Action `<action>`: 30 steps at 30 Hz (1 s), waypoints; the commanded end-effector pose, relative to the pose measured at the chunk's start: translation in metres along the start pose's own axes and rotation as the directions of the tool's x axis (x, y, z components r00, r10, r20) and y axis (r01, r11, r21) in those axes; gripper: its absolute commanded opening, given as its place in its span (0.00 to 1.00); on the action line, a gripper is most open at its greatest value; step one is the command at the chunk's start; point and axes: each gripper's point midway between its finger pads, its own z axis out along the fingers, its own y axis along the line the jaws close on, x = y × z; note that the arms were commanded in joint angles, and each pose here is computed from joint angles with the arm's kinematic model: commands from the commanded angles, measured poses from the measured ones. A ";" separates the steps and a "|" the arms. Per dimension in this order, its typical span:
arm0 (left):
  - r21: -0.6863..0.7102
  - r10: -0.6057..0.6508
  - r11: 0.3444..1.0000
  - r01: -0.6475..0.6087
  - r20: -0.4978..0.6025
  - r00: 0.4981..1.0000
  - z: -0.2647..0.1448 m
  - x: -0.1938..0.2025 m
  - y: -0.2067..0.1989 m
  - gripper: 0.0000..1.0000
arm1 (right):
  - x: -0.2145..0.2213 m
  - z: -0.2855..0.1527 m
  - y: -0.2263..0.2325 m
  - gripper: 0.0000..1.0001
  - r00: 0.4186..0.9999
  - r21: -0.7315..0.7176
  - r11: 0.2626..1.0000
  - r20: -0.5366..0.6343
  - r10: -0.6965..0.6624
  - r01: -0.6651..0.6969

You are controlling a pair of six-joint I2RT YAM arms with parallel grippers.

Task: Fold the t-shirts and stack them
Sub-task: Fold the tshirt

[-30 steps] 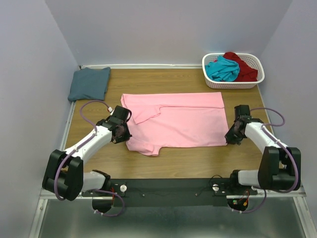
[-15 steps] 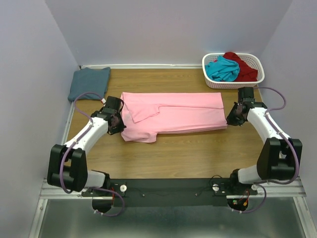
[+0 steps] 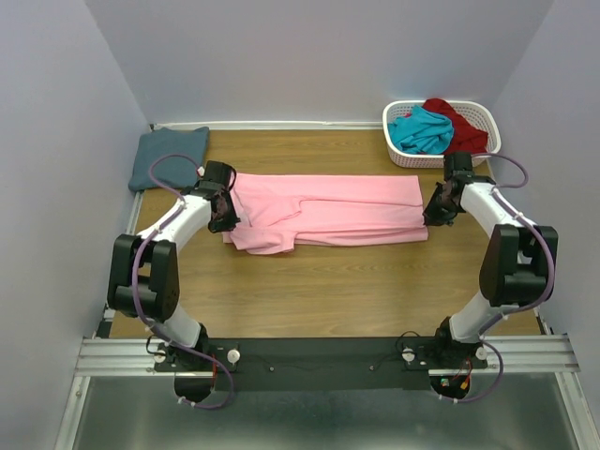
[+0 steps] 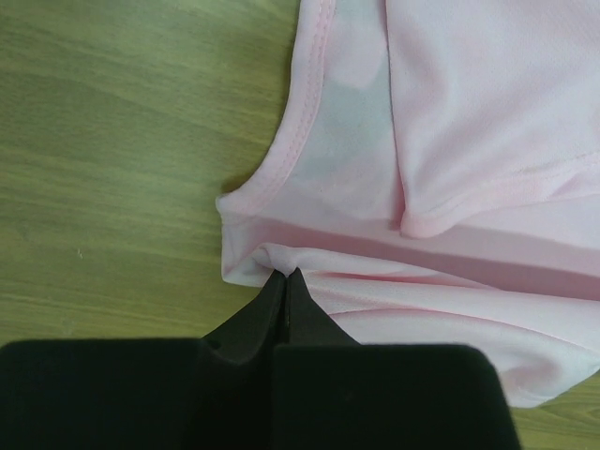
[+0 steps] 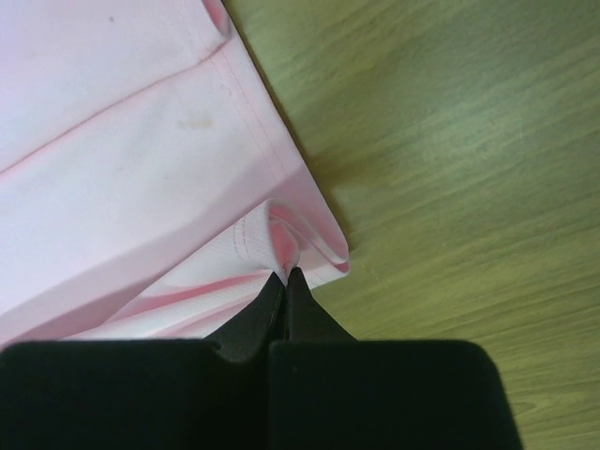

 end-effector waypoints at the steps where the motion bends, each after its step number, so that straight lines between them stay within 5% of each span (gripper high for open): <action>1: -0.027 0.012 1.000 -0.012 0.006 1.000 0.010 -0.011 0.006 0.00 | -0.017 0.008 0.003 0.01 1.000 0.004 1.000 0.028 -0.011 0.011; 30: -0.047 -0.011 0.999 0.014 0.067 0.998 0.031 -0.043 -0.002 0.00 | -0.027 0.038 -0.009 0.01 0.998 0.092 0.996 0.058 -0.001 -0.004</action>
